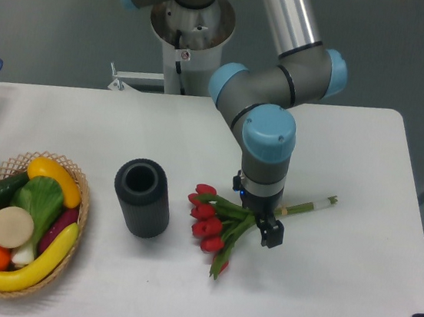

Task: Place the flowers on the table
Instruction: 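Open the gripper and lift it away from the tulips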

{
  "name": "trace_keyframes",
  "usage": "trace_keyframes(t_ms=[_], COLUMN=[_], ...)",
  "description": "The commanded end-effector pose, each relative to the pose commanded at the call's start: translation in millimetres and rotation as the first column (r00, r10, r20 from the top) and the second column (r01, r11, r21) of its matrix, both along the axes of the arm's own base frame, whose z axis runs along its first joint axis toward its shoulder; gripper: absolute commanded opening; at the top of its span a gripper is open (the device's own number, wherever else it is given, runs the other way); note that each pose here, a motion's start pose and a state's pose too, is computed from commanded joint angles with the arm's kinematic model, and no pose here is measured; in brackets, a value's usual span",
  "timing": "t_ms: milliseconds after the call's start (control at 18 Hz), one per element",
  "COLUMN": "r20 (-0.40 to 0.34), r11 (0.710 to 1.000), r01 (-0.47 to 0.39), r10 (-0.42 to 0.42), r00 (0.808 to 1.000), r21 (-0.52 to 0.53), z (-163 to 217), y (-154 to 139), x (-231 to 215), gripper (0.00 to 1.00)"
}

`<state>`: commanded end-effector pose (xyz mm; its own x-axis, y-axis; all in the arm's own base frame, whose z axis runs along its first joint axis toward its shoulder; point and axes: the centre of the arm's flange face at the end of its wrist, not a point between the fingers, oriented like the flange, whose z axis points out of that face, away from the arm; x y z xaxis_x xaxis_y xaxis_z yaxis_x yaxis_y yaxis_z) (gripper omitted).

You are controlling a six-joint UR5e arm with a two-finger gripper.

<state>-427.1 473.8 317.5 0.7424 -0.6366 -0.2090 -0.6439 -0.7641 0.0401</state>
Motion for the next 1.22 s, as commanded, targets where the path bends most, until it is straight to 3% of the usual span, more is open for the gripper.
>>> trace_keyframes(t_ms=[333,611,833,1000,1222], r20=[0.112,0.227,0.241,0.273,0.271], r11=[0.997,0.997,0.985,0.988,0.989], r01=[0.007,0.065,0.173,0.150,0.144], r10=[0.001,-0.056,-0.172,-0.150,-0.149], r00=[0.994,0.972,0.955,0.950,0.951], r21=[-0.071,-0.035,0.014,0.022,0.038], z=[61,91,108,113,115], y=[-10,-61,-92,-113,-114], x=[-28,-52,-58,-62,-62], gripper=[1.00,1.00,1.00,1.00,1.00])
